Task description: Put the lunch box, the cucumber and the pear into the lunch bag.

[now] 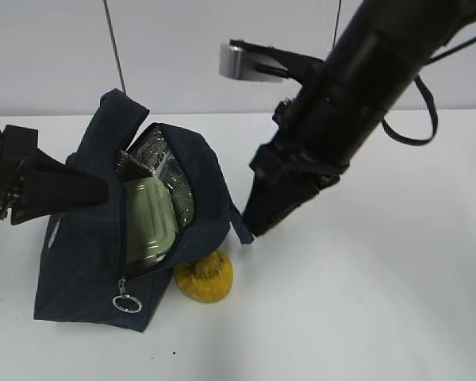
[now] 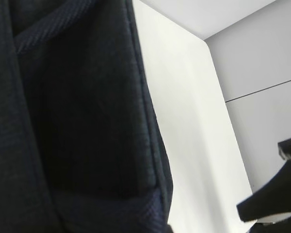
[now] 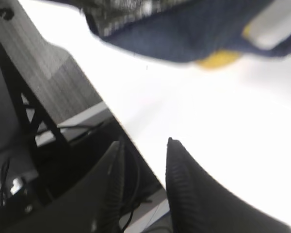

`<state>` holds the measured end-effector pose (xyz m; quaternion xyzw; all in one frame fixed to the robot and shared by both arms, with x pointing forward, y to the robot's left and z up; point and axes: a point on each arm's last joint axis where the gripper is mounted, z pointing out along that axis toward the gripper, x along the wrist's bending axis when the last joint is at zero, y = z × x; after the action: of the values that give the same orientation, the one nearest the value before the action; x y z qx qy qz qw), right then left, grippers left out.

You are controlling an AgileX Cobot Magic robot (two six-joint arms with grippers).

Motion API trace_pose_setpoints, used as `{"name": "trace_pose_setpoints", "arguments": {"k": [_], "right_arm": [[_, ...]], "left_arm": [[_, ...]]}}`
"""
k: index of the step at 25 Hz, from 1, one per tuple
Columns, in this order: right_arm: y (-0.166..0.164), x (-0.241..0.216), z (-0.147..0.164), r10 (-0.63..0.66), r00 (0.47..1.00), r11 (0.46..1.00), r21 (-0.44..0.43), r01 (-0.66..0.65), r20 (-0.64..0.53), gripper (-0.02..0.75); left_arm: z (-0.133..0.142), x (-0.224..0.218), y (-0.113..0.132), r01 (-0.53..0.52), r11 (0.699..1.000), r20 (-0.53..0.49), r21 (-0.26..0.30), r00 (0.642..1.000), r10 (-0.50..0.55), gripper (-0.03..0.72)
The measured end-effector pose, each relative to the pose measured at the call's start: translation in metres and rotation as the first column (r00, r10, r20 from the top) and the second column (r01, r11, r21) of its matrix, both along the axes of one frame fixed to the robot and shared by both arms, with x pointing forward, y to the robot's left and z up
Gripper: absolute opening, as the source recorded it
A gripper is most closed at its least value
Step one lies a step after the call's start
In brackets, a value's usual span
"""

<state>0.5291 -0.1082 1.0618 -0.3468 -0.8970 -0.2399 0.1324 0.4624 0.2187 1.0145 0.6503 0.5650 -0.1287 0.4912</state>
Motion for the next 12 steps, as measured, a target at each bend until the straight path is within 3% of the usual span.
{"name": "trace_pose_setpoints", "arguments": {"k": [5,12], "right_arm": [[-0.017,-0.035,-0.019,0.001,0.998,0.999,-0.039,-0.003,-0.058,0.238],[-0.027,-0.054,-0.05,-0.083,0.995,0.996,0.02,0.083,0.049,0.237]], "left_arm": [[0.0,0.0,0.0,0.0,1.0,0.0,0.0,1.0,0.0,-0.019],[0.0,0.0,0.0,0.0,1.0,0.0,-0.001,1.0,0.0,-0.019]]}}
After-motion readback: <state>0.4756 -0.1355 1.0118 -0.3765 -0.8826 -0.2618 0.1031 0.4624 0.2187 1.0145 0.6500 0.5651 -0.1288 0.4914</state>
